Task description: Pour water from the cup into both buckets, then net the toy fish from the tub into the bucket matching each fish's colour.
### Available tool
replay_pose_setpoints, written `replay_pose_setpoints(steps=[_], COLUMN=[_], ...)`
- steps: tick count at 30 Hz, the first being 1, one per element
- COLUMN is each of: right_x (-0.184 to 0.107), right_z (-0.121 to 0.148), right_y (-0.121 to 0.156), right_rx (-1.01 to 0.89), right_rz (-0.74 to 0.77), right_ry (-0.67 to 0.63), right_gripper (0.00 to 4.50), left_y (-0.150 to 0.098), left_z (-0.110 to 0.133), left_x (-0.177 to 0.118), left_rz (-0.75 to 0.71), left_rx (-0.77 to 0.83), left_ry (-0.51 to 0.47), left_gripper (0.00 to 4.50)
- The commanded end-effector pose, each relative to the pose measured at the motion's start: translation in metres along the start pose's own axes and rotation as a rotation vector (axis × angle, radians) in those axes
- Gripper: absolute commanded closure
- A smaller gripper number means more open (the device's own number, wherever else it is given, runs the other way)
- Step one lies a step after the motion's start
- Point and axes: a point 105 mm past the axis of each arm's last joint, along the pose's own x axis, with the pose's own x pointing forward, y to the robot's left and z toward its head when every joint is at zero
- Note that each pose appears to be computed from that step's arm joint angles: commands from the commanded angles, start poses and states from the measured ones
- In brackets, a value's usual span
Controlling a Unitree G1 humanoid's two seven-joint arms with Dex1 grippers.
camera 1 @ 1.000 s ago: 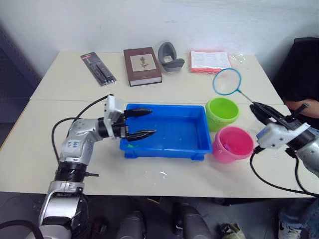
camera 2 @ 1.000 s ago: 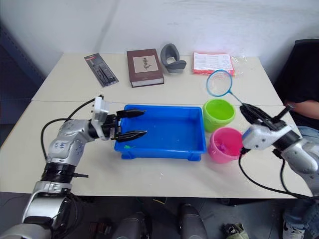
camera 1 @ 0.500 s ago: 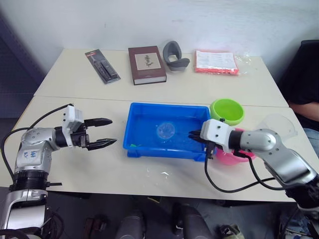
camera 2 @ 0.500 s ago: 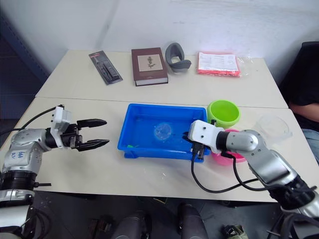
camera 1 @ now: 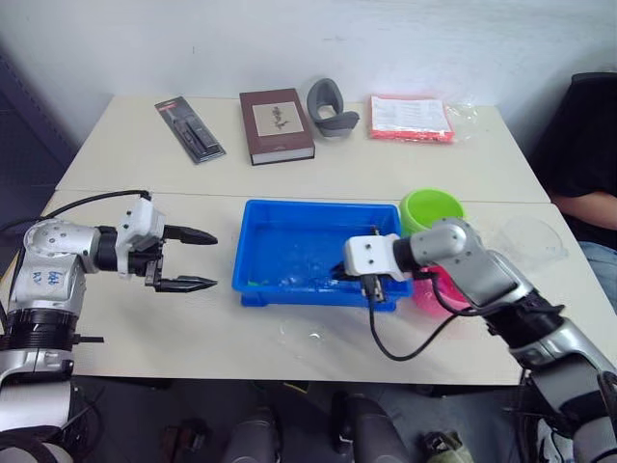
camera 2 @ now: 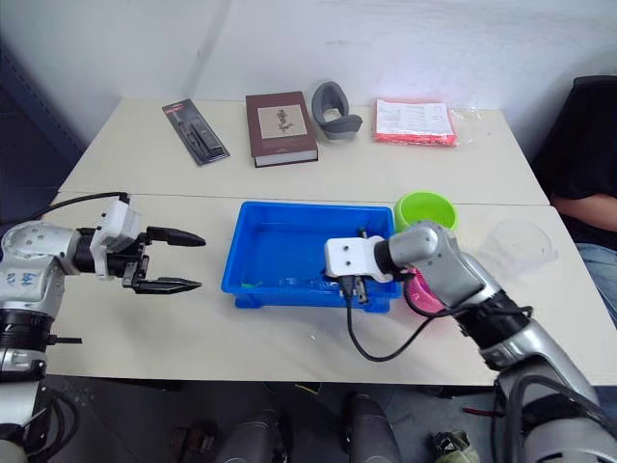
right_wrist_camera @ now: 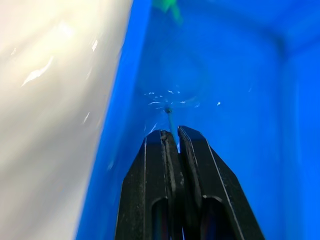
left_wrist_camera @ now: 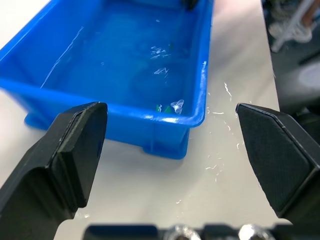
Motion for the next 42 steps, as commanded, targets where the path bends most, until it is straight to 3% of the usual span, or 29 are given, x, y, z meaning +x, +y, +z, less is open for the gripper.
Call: replay_pose_setpoints(steps=[1,9,18,24,35,42], right_x=[0.004,0.007,-0.023,-0.046,-0.126,-0.195], right_z=[0.007,0.032,0.033,0.027,0.003,-0.022], right_y=[-0.007,-0.011,-0.008,0.002,0.022,0.026], right_rx=[-0.014,0.114,0.236,0.229,0.182,0.181], right_rz=[-0.003,-0.018,-0.06,-0.145,-0.552,-0.796], right_ry=[-0.028,-0.19,-0.249,-0.24,-0.16,0.006], right_gripper=[4.5,4.5,4.5,4.5,4.5,4.5], left_y=[0.002,0.004,0.001,0.002,-0.006,-0.004], left_z=[0.011,0.015,0.013,0.02,0.053,0.044], left_x=[0.004,0.01,0.011,0.016,0.044,0.064], left_rz=[-0.021,-0.014,0.006,0.032,0.027,0.03], left_rx=[0.043,0.044,0.011,-0.029,-0.112,-0.121], left_ry=[0.006,-0.001,-0.02,-0.108,-0.36,-0.372], left_gripper=[0.06,0.06,0.06,0.06,0.06,0.06])
